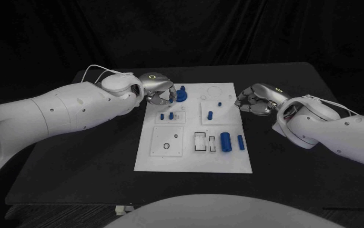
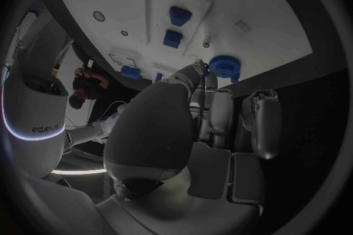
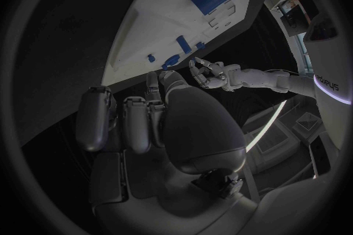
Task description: Assemble the parts on the task board
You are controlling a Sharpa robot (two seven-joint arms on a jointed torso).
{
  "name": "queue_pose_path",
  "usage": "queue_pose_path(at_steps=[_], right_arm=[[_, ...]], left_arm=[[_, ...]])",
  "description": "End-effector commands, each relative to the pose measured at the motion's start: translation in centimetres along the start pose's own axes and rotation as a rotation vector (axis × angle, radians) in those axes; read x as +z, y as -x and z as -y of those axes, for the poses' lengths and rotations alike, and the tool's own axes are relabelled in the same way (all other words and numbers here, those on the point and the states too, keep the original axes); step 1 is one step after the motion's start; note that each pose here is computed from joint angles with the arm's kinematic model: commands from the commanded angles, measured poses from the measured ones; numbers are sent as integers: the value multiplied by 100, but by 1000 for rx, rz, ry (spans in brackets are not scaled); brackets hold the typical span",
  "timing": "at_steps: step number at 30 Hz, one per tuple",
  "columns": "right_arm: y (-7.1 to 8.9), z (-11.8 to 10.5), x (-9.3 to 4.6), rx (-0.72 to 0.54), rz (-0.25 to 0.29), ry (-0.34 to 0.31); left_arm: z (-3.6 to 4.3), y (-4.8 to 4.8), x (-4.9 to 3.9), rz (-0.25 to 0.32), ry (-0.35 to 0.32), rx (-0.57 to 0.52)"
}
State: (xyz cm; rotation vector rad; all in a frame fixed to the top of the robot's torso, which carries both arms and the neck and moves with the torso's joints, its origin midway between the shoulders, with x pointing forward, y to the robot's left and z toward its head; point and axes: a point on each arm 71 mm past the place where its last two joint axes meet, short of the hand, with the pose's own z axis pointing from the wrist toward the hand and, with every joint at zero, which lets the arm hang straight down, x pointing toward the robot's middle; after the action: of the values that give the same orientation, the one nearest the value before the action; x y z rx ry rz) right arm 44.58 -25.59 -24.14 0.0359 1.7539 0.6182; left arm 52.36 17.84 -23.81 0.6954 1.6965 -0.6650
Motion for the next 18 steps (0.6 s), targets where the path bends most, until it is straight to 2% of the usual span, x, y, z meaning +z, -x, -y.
queue_pose_path(at_steps=[1,10,18], right_arm=[[-12,15,-8,-1,-7,-17],[-9,18,-15,-1,-6,-18],[-9,18,-16,0,-5,-17]], left_arm=[[-9,-43,-1,-28,6,-8],[-37,-126,-4,-39,19,-14],[-77,-160,-12,-42,34,-14]])
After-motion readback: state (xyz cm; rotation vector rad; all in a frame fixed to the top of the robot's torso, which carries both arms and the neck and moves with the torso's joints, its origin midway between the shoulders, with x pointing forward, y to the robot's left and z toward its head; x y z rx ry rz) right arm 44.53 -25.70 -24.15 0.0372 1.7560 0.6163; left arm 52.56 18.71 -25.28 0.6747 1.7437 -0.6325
